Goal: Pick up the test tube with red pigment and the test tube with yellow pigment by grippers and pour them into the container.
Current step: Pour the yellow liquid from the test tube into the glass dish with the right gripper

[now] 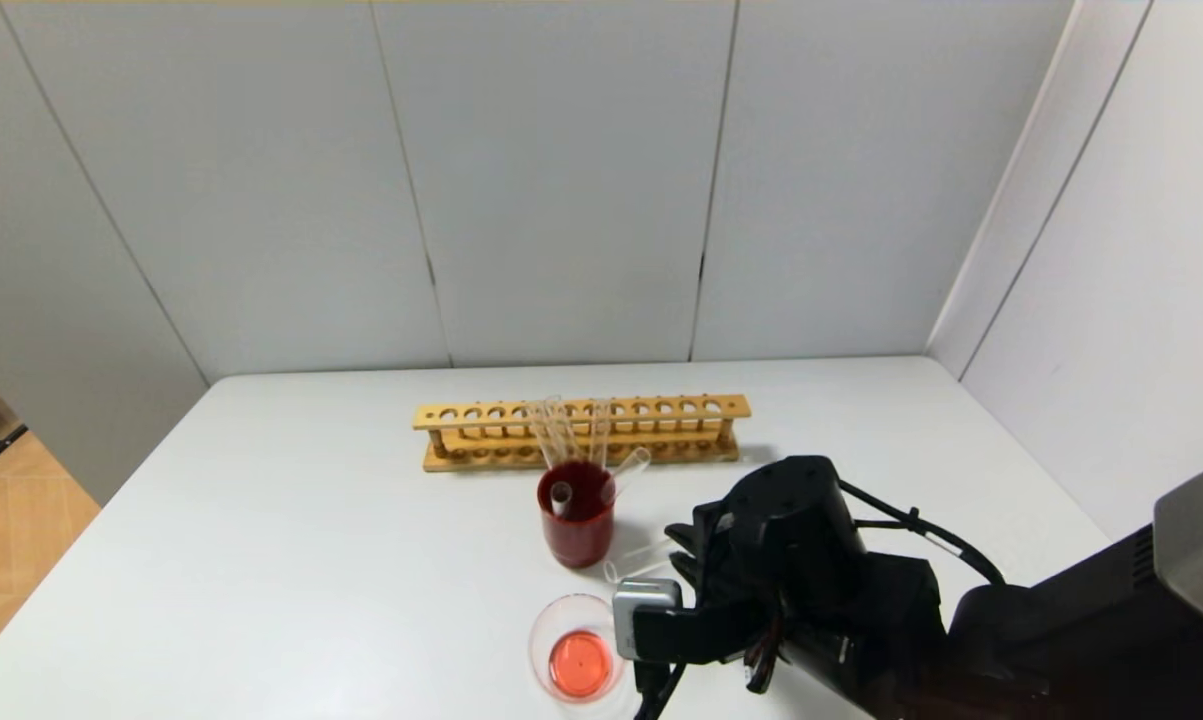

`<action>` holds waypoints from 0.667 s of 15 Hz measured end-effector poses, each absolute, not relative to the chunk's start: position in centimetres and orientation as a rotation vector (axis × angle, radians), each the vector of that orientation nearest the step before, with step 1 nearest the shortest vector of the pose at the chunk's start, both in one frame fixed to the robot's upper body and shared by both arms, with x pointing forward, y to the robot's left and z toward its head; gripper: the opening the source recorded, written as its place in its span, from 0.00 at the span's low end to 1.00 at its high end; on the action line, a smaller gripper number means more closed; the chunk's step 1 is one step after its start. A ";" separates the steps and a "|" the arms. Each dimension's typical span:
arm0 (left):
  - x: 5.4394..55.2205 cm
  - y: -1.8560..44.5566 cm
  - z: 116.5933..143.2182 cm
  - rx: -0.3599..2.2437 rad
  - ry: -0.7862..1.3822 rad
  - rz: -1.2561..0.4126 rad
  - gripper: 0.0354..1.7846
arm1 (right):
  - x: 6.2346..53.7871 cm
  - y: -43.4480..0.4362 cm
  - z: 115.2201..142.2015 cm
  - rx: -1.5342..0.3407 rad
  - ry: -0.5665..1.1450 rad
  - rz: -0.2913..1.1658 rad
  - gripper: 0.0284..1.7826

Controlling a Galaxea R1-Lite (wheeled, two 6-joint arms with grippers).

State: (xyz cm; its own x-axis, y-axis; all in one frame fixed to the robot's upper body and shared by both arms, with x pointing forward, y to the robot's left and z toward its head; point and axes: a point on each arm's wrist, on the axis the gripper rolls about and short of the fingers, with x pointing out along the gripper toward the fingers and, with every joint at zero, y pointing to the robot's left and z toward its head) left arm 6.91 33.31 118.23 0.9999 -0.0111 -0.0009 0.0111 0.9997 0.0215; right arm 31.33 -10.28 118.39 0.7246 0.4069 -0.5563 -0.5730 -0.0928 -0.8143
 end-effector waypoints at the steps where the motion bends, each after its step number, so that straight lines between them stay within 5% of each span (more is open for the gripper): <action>1: 6.9 33.3 118.2 0.021 0.001 -0.011 0.98 | 31.4 -10.2 118.6 -1.466 0.144 0.830 0.17; 10: 6.9 33.3 118.2 0.021 0.001 -0.011 0.98 | 31.5 -8.9 118.6 -1.611 0.087 0.819 0.17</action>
State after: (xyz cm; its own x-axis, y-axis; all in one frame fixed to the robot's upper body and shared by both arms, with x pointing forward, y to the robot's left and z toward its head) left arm 6.91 33.31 118.23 0.9999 -0.0111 -0.0009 0.0111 0.9997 0.0215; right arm 31.52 -8.90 118.64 0.7436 0.3874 -0.5450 -0.4929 -0.2333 -0.8382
